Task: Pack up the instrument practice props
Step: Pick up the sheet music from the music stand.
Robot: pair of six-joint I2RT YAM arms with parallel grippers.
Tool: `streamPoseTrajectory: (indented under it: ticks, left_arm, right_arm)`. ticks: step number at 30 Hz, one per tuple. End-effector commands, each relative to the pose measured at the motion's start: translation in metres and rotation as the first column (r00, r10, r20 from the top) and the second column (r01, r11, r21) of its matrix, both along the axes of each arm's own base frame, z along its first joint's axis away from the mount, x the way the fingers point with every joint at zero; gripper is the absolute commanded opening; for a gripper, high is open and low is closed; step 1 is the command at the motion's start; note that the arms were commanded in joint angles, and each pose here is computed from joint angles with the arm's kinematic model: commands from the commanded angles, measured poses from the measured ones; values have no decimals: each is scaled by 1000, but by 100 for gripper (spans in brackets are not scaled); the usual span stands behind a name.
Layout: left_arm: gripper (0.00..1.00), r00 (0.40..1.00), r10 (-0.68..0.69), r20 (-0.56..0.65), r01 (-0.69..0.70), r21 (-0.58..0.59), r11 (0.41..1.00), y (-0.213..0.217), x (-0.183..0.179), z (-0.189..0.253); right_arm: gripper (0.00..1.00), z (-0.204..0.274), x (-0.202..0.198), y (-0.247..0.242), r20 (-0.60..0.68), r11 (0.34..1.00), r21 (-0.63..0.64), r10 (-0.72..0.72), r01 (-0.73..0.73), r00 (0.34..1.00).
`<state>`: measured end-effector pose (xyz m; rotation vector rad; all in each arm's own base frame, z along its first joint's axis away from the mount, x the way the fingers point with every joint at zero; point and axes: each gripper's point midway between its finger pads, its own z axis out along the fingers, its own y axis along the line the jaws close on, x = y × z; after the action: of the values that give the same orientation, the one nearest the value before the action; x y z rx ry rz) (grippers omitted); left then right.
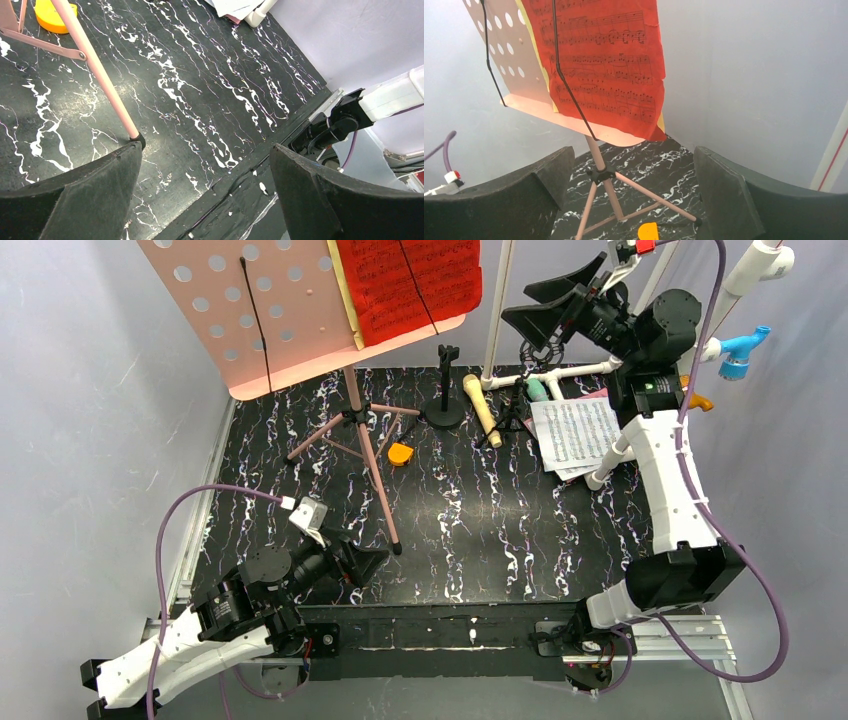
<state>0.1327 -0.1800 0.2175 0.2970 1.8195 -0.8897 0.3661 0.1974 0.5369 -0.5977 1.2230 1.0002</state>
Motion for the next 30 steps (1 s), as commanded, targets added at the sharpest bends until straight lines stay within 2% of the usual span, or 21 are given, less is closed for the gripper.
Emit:
streamPoseTrajectory:
  ticks: [1, 11, 30]
  left_arm:
    - [98, 1000, 5, -5, -5, -24, 1000, -1, 0, 6]
    - [98, 1000, 13, -28, -14, -17, 1000, -4, 2, 5]
    - [98, 999, 12, -33, -12, 10, 1000, -11, 7, 1]
  right_arm:
    - [98, 15, 8, 1, -19, 995, 102, 10, -8, 1000]
    - [98, 10, 26, 23, -116, 983, 180, 67, -45, 991]
    - [95, 23, 11, 57, -67, 967, 198, 177, -160, 982]
